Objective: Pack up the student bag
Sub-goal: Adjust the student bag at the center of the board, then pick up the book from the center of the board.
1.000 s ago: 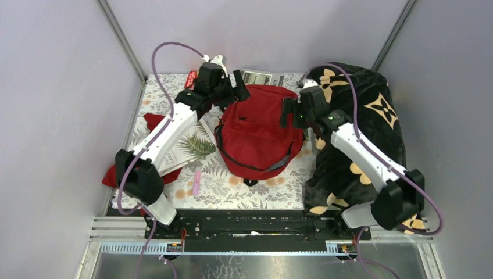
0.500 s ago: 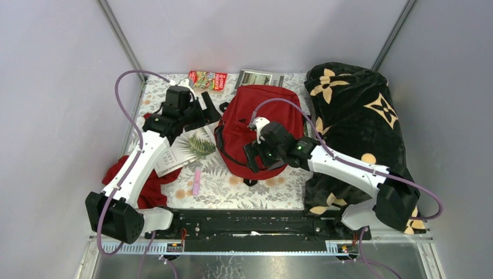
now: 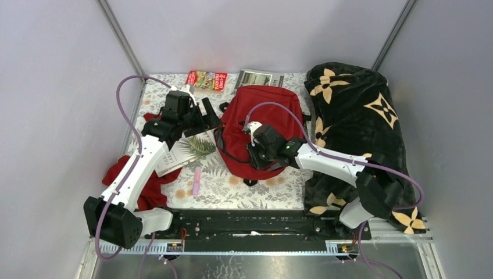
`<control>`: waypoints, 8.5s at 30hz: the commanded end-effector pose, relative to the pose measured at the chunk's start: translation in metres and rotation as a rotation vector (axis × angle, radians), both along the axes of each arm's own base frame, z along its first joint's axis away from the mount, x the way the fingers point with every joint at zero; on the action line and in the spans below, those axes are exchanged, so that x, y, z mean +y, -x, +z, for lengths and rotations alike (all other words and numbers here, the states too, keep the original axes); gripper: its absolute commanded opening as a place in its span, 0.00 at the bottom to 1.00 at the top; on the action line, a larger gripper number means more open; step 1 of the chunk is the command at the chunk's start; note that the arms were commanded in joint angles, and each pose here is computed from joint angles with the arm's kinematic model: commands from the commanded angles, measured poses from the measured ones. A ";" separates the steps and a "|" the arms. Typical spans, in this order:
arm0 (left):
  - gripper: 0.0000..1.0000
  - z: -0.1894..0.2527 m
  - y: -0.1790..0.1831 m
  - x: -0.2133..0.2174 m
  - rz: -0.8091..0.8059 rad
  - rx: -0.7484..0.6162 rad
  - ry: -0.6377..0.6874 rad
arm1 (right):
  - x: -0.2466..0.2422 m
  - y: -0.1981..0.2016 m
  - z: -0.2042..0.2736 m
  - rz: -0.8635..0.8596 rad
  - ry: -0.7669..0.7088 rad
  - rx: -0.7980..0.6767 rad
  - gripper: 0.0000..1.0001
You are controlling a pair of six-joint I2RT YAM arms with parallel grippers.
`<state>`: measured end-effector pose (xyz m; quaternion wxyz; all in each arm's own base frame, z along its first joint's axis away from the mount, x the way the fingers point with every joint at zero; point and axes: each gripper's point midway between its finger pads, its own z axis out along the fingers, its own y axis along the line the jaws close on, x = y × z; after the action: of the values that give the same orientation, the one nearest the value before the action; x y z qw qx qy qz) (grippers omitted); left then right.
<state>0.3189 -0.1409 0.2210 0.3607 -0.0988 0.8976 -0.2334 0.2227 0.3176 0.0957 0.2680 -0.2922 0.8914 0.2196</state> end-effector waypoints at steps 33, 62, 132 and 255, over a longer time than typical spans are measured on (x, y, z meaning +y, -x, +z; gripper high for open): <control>0.95 0.062 -0.001 -0.008 0.012 -0.138 0.139 | -0.023 -0.177 0.271 -0.154 -0.177 -0.648 0.00; 0.14 -0.107 0.036 -0.078 -0.080 0.239 0.235 | -0.016 -0.060 0.075 0.020 -0.204 -0.051 0.22; 0.99 0.060 0.026 -0.041 -0.092 -0.227 0.317 | -0.053 -0.201 0.270 -0.310 -0.145 -0.541 0.00; 0.97 -0.164 0.010 0.170 0.470 0.237 0.295 | 0.011 -0.025 0.059 0.059 -0.281 0.135 1.00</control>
<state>0.2954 0.0325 0.0474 0.2493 -0.3922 0.8575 -0.2209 0.2497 0.3211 0.1492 0.2345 -0.2451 0.8686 0.3611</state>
